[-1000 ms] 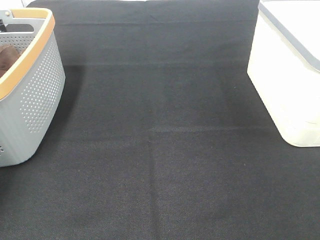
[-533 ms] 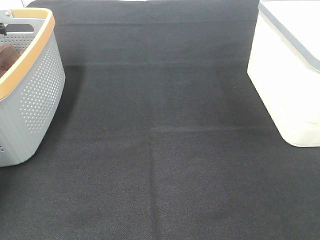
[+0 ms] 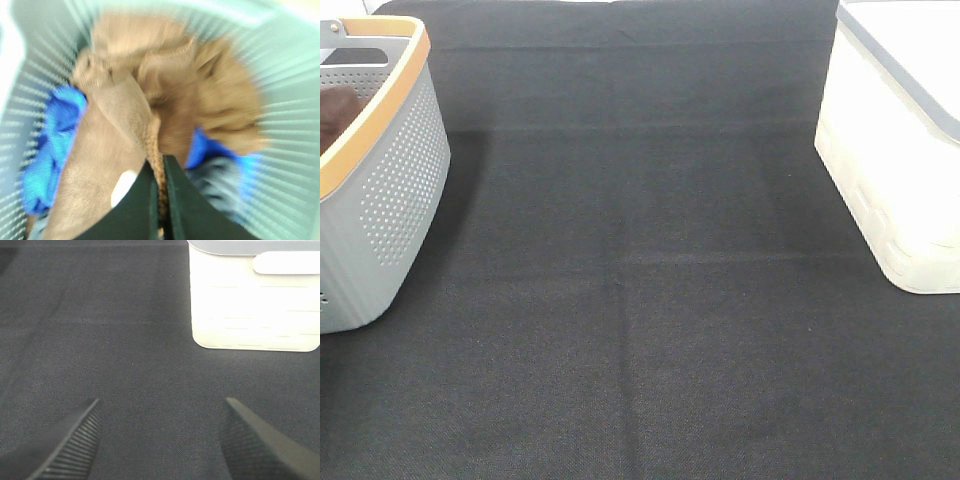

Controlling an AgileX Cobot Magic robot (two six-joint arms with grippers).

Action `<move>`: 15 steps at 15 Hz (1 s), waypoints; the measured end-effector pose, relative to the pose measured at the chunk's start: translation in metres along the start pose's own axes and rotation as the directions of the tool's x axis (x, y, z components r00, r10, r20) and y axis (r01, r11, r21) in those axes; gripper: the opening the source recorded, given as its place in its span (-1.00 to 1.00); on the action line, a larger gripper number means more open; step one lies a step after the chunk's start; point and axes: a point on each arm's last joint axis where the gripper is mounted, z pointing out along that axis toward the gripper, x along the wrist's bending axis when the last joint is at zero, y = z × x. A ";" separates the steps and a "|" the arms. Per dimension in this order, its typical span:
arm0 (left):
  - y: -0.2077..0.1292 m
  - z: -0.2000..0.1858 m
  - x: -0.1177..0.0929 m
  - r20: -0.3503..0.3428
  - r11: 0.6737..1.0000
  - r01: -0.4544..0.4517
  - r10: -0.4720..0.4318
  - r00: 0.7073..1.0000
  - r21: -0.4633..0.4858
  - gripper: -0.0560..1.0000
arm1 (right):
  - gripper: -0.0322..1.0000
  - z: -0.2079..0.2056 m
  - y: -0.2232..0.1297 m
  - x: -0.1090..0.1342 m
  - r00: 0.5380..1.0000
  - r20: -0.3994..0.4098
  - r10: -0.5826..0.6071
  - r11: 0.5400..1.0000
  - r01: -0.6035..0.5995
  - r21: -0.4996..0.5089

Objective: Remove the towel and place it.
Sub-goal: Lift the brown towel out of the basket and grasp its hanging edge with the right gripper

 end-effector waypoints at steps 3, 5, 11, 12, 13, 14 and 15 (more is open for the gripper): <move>0.004 -0.068 -0.010 0.106 0.989 -0.012 0.028 0.994 -0.148 -0.89 | 0.31 0.000 0.000 0.000 1.000 -0.001 0.000 1.000 0.000 0.000; 0.004 -0.108 -0.017 0.191 0.967 0.018 0.032 0.981 -0.253 -0.89 | 0.31 0.000 0.000 0.000 1.000 -0.001 0.000 1.000 0.000 0.000; -0.004 -0.210 -0.045 0.533 0.849 0.150 0.171 0.828 -0.506 -0.89 | 0.31 0.000 0.001 0.006 0.998 -0.064 0.027 1.000 -0.028 -0.004; -0.005 -0.220 -0.049 0.576 0.834 0.180 0.188 0.795 -0.521 -0.89 | 0.31 0.000 0.001 0.008 0.996 -0.087 0.037 0.999 -0.038 -0.010; -0.005 -0.228 -0.051 0.609 0.816 0.208 0.207 0.765 -0.539 -0.89 | 0.31 -0.001 0.002 0.009 0.993 -0.105 0.045 0.999 -0.047 -0.013; -0.005 -0.235 -0.054 0.642 0.804 0.235 0.223 0.734 -0.547 -0.89 | 0.31 -0.001 0.002 0.011 0.992 -0.118 0.050 0.998 -0.053 -0.018; -0.005 -0.239 -0.056 0.681 0.797 0.267 0.230 0.695 -0.542 -0.89 | 0.31 0.000 0.004 0.012 0.989 -0.135 0.059 0.998 -0.061 -0.009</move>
